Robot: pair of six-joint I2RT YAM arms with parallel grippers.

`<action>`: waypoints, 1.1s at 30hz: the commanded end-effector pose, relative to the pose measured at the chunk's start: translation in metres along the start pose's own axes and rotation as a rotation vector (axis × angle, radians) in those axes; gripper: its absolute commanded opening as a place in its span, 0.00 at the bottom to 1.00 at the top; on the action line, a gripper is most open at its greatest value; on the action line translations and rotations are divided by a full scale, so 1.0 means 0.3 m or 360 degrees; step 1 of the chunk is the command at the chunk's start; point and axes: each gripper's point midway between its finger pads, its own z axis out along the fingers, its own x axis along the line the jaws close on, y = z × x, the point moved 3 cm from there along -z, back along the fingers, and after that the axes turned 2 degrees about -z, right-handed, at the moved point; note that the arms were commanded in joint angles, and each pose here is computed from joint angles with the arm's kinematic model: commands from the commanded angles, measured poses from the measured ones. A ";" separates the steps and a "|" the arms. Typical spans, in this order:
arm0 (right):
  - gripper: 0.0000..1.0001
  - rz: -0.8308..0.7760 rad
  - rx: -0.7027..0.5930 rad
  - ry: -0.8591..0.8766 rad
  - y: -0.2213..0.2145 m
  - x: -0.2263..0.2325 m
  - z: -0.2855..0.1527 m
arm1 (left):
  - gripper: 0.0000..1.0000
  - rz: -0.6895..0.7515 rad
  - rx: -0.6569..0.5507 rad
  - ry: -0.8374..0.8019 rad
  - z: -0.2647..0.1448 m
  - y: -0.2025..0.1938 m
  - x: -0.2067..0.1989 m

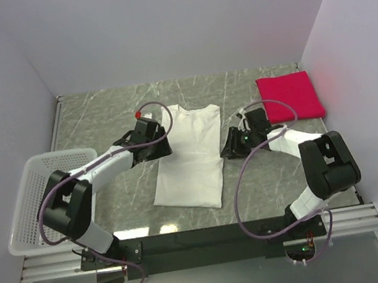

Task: Fold and stack the t-shirts
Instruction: Fold the tshirt

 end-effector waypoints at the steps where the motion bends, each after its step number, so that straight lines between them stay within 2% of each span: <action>1: 0.47 -0.0021 -0.0015 0.0081 0.022 0.015 0.017 | 0.62 0.0154 -0.0033 -0.0082 0.029 0.053 -0.032; 12: 0.44 -0.0059 0.0031 0.0085 0.032 0.001 0.052 | 0.56 0.0219 0.0044 -0.0071 0.109 0.053 -0.028; 21: 0.32 -0.0086 0.0037 0.0109 0.037 0.009 0.052 | 0.45 0.0227 0.0078 -0.0046 0.154 0.037 -0.012; 24: 0.26 -0.0100 0.0039 0.0112 0.040 0.010 0.051 | 0.38 0.0224 0.0072 -0.0050 0.153 0.040 -0.014; 25: 0.23 -0.0105 0.0042 0.0115 0.040 0.012 0.051 | 0.27 0.0229 0.0067 -0.0053 0.152 0.042 -0.015; 27: 0.18 -0.0128 0.0036 0.0122 0.047 0.020 0.047 | 0.20 0.0229 0.0057 -0.0059 0.148 0.044 -0.016; 28: 0.15 -0.0134 0.0029 0.0118 0.052 0.020 0.045 | 0.10 0.0229 0.0059 -0.0058 0.147 0.040 -0.013; 29: 0.08 -0.0151 0.0031 0.0115 0.053 0.024 0.041 | 0.03 0.0231 0.0053 -0.0062 0.141 0.043 -0.015; 30: 0.05 -0.0158 0.0029 0.0113 0.055 0.026 0.038 | 0.01 0.0229 0.0055 -0.0061 0.137 0.041 -0.013; 33: 0.00 -0.0186 0.0003 0.0111 0.066 0.038 0.020 | 0.01 0.0210 0.0026 -0.0055 0.117 0.045 -0.005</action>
